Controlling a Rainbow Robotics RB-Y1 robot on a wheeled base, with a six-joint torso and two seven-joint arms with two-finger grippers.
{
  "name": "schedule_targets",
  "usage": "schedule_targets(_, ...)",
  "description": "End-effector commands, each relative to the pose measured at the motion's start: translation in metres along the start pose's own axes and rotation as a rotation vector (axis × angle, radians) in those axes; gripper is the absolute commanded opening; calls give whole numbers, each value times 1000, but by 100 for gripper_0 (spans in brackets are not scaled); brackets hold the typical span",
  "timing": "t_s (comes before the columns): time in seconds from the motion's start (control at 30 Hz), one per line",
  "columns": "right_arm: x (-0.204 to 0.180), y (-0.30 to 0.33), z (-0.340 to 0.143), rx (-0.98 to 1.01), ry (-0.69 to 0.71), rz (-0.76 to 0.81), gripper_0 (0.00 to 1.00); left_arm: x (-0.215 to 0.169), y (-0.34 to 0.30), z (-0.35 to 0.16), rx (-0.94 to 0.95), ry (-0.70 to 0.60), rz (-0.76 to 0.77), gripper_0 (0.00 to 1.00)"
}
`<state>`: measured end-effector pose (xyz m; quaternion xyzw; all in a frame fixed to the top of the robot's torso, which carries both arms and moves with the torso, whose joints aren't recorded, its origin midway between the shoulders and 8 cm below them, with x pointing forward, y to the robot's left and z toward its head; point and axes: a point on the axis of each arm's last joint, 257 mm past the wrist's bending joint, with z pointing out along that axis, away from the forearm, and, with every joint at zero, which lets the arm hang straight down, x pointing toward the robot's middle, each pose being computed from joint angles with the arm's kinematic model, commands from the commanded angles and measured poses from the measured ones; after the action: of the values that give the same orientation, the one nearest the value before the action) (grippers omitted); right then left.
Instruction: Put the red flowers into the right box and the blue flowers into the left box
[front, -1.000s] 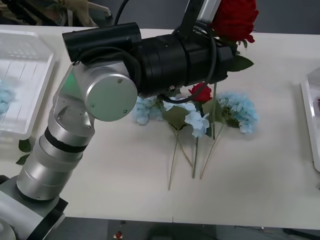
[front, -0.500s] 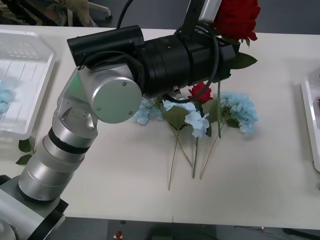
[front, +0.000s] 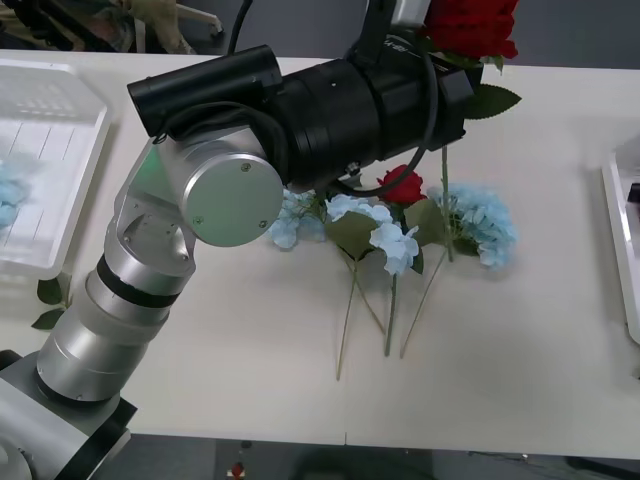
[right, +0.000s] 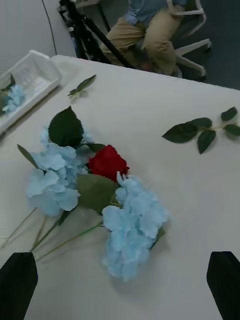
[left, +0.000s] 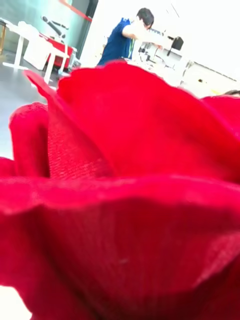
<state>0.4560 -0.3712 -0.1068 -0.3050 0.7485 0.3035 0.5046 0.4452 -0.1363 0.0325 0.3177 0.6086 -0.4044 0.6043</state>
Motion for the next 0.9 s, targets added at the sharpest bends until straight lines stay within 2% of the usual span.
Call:
schedule_targets(0.03, 8, 31, 13, -102, -45, 30, 100, -27, -10, 1, 19, -46, 67, 0)
schedule_targets(0.4, 7, 85, 69, -293, -208, 125, 100, -30, -8, 1, 14, -56, 68, 0)
schedule_targets(0.9, -18, 151, 122, -533, -238, 75, 100, -30, -8, 1, 14, -56, 68, 0)
